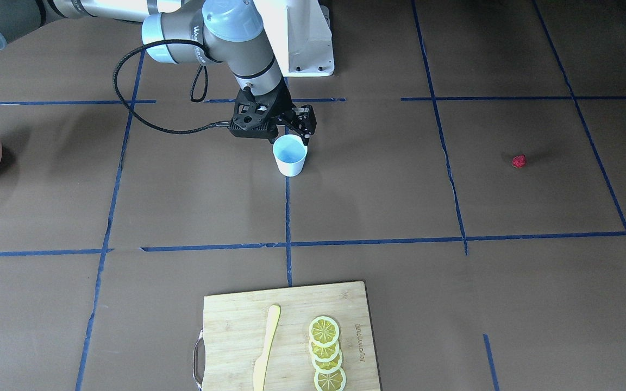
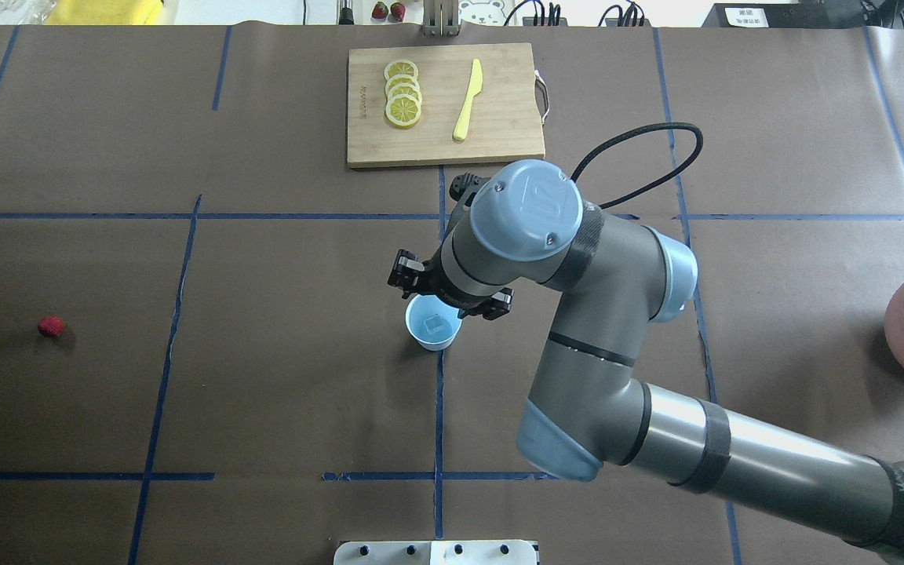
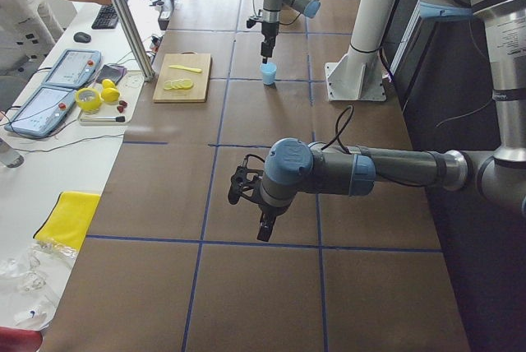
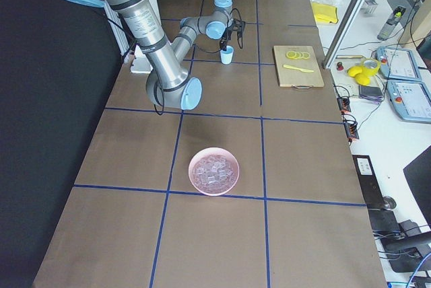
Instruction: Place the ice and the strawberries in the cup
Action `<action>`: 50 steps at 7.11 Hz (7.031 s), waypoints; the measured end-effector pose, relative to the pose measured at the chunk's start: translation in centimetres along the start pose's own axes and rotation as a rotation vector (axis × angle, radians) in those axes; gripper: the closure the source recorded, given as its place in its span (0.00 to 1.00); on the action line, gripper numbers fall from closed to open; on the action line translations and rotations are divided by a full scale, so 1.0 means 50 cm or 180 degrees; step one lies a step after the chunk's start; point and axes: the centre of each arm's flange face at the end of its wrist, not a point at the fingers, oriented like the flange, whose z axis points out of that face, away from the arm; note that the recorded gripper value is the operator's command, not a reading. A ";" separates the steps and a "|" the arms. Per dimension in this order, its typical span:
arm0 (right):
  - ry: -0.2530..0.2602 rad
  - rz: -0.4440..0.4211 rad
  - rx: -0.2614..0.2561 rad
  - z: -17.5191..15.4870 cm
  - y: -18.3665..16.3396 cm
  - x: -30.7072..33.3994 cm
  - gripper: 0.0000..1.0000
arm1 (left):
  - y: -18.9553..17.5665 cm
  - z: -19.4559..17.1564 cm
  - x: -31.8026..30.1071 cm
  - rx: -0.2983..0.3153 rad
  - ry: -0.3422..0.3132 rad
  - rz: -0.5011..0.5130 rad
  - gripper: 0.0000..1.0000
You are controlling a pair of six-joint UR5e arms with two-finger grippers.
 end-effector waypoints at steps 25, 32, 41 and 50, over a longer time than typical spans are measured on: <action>0.0934 -0.2451 -0.0883 -0.289 -0.391 1.319 0.99 | 0.013 0.005 0.006 0.0008 0.0153 -0.0059 0.00; 0.0845 -0.2539 -0.0472 -0.421 -0.333 1.244 1.00 | 0.012 0.004 0.009 0.0017 0.0170 -0.0053 0.00; -0.0084 -0.1010 -0.0228 -0.243 -0.129 0.330 1.00 | 0.008 0.002 0.017 0.0047 0.0278 -0.0054 0.00; 0.0078 -0.0394 0.0131 0.059 0.063 -0.026 0.38 | 0.008 0.001 0.018 0.0050 0.0279 -0.0047 0.00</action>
